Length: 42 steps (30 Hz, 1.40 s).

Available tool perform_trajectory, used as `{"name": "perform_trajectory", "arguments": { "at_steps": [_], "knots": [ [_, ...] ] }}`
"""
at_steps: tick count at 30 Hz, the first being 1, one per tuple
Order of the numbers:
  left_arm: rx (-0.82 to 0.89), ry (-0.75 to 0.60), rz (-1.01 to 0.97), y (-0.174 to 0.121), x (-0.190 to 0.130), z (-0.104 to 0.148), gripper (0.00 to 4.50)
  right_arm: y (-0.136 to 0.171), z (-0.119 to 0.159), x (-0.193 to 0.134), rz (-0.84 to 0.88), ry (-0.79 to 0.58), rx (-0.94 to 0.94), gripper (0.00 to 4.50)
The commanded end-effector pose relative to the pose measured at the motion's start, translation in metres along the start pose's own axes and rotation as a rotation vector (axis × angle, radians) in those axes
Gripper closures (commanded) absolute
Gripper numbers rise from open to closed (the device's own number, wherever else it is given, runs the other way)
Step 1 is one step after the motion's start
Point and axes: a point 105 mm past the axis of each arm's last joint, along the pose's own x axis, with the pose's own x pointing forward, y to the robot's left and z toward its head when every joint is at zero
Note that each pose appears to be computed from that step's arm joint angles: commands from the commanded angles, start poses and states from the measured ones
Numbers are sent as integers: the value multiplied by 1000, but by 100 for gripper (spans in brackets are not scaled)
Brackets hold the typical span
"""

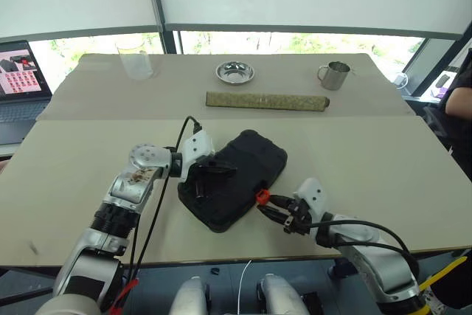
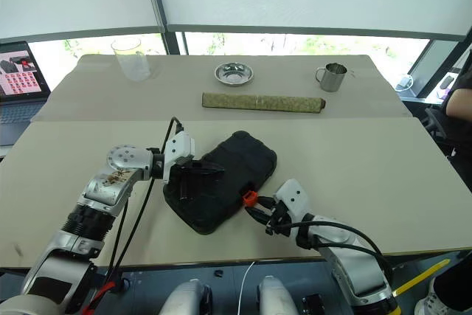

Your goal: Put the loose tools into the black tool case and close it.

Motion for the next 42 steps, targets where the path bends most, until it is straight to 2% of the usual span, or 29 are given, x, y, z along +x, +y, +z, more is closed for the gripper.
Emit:
{"name": "perform_trajectory", "arguments": {
  "at_steps": [1, 10, 16, 21, 23, 24, 27, 33, 37, 42],
  "knots": [
    [-105, 117, -60, -20, 8, -39, 450, 3, 34, 0, 15, -133, -75, 330],
    [-104, 120, -63, -20, 9, -39, 450, 4, 37, -10, 29, -148, -81, 330],
    [-101, 122, -70, -20, 10, -39, 450, 4, 37, -1, 30, -144, -79, 330],
    [-98, 122, -74, -21, 10, -39, 450, -5, 26, 9, -16, -75, -78, 330],
    [-97, 121, -75, -21, 11, -39, 450, -1, 29, 9, 15, -95, -66, 230],
    [-96, 121, -75, -21, 11, -39, 450, -2, 31, 9, 4, -107, -75, 210],
    [-95, 120, -74, -21, 12, -39, 450, -7, 35, 0, -34, -130, -101, 105],
    [-94, 129, -78, -22, 9, -41, 450, -6, 22, -19, -31, -88, -104, 105],
    [-95, 131, -82, -22, 9, -42, 450, 1, 18, -17, 22, -70, -117, 209],
    [-95, 128, -85, -22, 11, -41, 450, 7, 20, -9, 43, -79, -139, 381]
  ]
}}
